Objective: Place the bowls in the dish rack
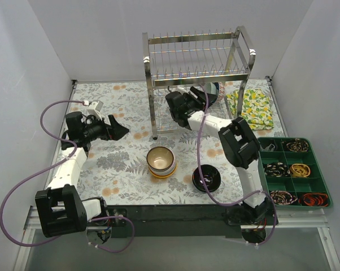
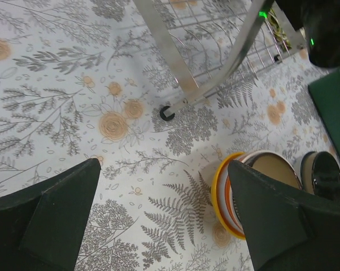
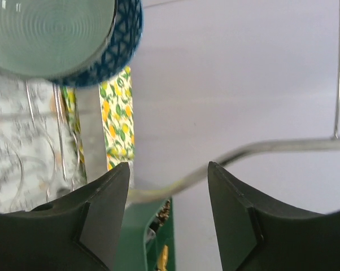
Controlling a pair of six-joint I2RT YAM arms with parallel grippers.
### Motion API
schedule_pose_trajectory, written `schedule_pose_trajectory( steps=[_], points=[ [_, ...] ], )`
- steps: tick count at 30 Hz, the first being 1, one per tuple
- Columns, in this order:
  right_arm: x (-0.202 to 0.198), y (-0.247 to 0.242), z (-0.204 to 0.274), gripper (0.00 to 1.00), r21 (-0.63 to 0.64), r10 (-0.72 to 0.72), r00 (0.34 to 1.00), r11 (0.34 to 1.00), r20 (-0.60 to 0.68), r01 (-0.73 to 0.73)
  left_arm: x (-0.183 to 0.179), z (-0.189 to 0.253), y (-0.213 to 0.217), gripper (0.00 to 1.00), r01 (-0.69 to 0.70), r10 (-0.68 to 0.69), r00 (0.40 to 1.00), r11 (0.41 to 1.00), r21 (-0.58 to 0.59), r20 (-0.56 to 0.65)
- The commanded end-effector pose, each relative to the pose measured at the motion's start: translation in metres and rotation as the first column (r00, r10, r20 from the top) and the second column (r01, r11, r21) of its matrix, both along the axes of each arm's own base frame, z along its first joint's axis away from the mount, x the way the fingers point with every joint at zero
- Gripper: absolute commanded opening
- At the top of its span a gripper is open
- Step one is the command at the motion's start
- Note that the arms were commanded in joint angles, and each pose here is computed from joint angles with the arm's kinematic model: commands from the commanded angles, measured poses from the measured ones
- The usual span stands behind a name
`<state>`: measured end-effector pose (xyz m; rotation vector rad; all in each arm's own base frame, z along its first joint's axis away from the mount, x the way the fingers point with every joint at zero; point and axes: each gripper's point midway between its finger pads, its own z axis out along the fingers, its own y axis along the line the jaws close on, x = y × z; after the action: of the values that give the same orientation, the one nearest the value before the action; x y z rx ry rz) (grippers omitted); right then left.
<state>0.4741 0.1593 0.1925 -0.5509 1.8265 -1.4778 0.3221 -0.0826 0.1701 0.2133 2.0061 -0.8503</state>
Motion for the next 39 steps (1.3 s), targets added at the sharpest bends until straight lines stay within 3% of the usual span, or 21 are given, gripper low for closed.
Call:
schedule_pose_trajectory(
  steps=[1,6,8,9,11,13,14,15,16,17,19,22,24,26,30,35,39],
  points=[
    [-0.058,0.015,0.02,0.65,-0.023,0.068,0.998,0.997,-0.002,-0.068,0.014,0.027,0.015,0.98,-0.128,0.128,0.992,0.991,0.026,0.008],
    [-0.105,0.016,0.036,0.7,-0.024,0.165,0.986,0.986,-0.04,-0.166,0.012,0.031,0.019,0.98,-0.15,0.151,0.988,0.988,0.042,-0.013],
    [-0.117,0.02,0.044,0.76,0.074,0.217,0.976,0.974,-0.013,-0.215,0.01,0.033,0.018,0.98,-0.141,0.142,0.99,0.989,0.047,-0.009],
    [-0.131,0.011,0.039,0.77,0.039,0.233,0.965,0.972,-0.121,-0.23,0.01,0.034,0.017,0.98,-0.137,0.138,0.99,0.989,0.048,-0.007],
    [-0.146,0.017,0.031,0.8,0.276,0.326,0.935,0.92,-0.143,-0.279,0.008,0.037,0.017,0.98,-0.129,0.129,0.992,0.99,0.05,0.0],
    [-0.171,0.008,0.019,0.88,0.377,0.384,0.886,0.885,-0.26,-0.272,0.008,0.04,0.015,0.98,-0.121,0.121,0.993,0.992,0.047,0.006],
    [-0.189,0.014,0.015,0.92,0.51,0.456,0.844,0.816,-0.282,-0.271,0.008,0.045,0.015,0.98,-0.115,0.114,0.993,0.992,0.05,0.017],
    [-0.203,0.009,0.004,0.93,0.54,0.477,0.816,0.803,-0.325,-0.254,0.008,0.047,0.015,0.98,-0.11,0.109,0.994,0.993,0.05,0.023],
    [-0.218,0.004,-0.002,0.89,0.57,0.504,0.778,0.787,-0.376,-0.235,0.009,0.05,0.014,0.98,-0.103,0.101,0.994,0.993,0.052,0.03],
    [-0.237,0.009,-0.006,0.88,0.652,0.582,0.71,0.723,-0.396,-0.229,0.01,0.056,0.014,0.98,-0.1,0.098,0.994,0.993,0.055,0.044],
    [-0.261,0.004,-0.018,0.85,0.697,0.632,0.632,0.69,-0.448,-0.195,0.012,0.058,0.016,0.98,-0.104,0.1,0.994,0.992,0.07,0.052],
    [-0.267,-0.009,-0.012,0.83,0.729,0.653,0.627,0.657,-0.425,-0.19,0.021,0.055,0.024,0.98,-0.146,0.14,0.989,0.978,0.146,0.052],
    [-0.268,-0.013,-0.01,0.83,0.757,0.671,0.619,0.628,-0.408,-0.182,0.019,0.046,0.017,0.98,-0.101,0.097,0.995,0.97,0.222,0.028],
    [-0.273,-0.01,-0.012,0.88,0.826,0.722,0.577,0.546,-0.381,-0.137,0.014,0.036,0.015,0.98,-0.083,0.088,0.996,0.959,0.27,-0.006],
    [-0.271,-0.012,-0.019,0.84,0.866,0.728,0.589,0.491,-0.351,-0.091,0.002,0.019,0.015,0.98,-0.065,0.09,0.993,0.957,0.282,-0.078],
    [-0.279,0.004,-0.03,0.77,0.906,0.757,0.534,0.421,-0.376,0.04,-0.01,0.008,0.014,0.98,-0.034,0.074,0.989,0.956,0.29,-0.126],
    [-0.281,0.01,-0.042,0.73,0.902,0.747,0.518,0.41,-0.416,0.134,-0.007,0.009,0.019,0.98,-0.046,0.088,0.989,0.948,0.315,-0.12]
  ],
)
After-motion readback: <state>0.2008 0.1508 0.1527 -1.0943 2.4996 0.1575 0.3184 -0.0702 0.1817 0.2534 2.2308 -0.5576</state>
